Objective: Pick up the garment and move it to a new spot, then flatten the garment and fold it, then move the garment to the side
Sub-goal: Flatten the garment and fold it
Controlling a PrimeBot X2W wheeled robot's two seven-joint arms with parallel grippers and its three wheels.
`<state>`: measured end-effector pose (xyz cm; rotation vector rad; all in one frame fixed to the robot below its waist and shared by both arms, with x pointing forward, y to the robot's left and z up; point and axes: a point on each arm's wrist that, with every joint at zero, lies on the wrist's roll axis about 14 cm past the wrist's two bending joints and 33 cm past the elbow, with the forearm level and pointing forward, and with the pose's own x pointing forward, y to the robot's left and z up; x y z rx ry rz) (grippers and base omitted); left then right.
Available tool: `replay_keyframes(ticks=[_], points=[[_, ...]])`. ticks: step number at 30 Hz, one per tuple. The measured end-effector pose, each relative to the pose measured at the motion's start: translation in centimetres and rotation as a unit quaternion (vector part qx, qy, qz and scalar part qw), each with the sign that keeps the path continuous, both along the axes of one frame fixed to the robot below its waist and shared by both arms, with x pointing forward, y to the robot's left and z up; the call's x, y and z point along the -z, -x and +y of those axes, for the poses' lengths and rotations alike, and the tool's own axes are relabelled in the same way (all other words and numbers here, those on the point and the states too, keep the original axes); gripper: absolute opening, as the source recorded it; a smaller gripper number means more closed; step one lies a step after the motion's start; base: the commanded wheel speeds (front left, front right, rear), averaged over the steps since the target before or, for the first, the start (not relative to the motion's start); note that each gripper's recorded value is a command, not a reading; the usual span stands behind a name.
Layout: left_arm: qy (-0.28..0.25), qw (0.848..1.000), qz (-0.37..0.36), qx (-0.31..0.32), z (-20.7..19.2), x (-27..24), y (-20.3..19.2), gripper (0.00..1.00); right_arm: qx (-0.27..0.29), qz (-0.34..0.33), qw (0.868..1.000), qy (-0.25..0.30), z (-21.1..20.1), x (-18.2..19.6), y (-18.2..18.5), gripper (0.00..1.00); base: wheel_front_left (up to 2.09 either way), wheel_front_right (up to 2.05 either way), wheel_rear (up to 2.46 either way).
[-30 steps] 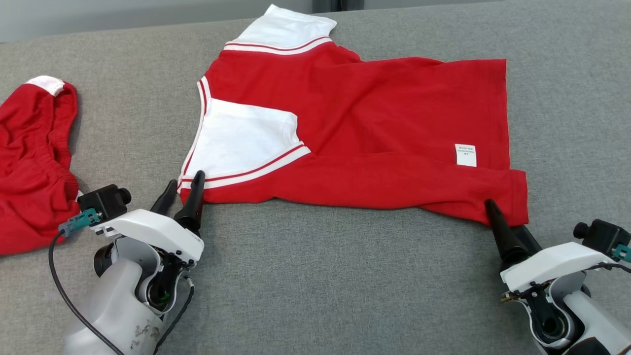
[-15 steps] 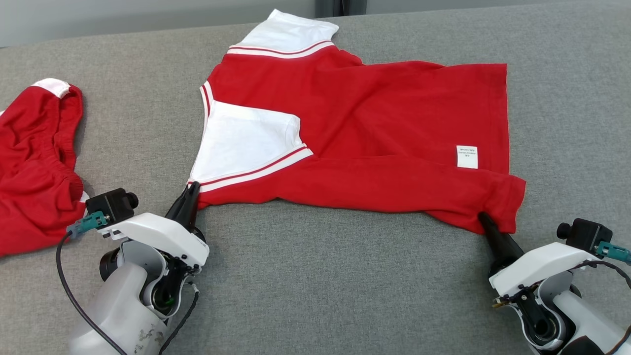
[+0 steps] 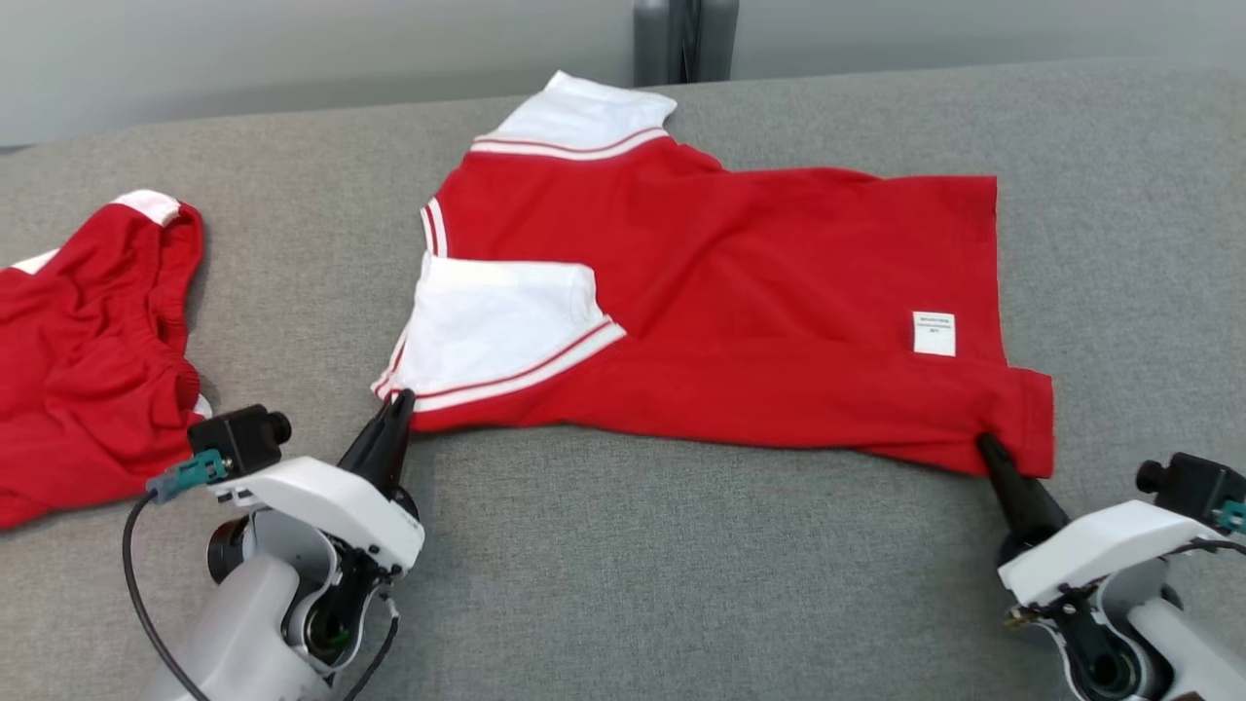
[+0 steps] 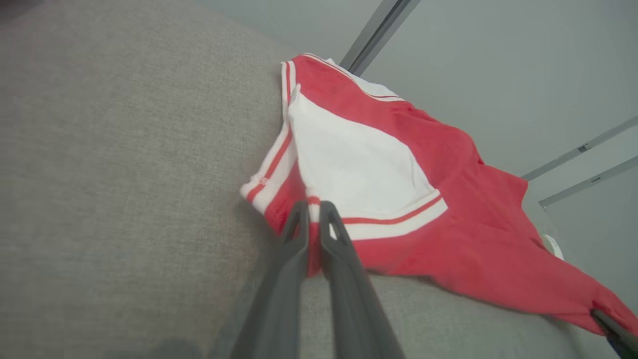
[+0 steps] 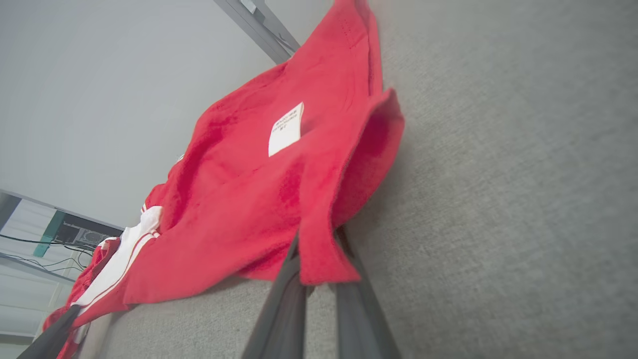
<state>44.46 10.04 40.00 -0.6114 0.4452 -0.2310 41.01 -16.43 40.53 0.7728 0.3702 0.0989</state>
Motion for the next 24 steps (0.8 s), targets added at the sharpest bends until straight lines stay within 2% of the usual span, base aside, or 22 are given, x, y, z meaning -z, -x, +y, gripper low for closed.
replay_keyframes(ticks=[12, 24], points=[[-0.006, 1.0, -0.005, 0.011, 0.3, -1.5, 4.2, 0.0, -0.027, -0.013, 0.999, 0.018, -1.3, -1.5, 2.2, 0.0, 0.0, 0.0, 0.0], [0.008, 0.999, 0.039, 0.01, 0.1, -1.7, 10.2, 0.0, -0.055, 0.016, 0.998, 0.026, -2.1, -0.8, 5.1, 0.0, 0.0, 0.0, 0.0]])
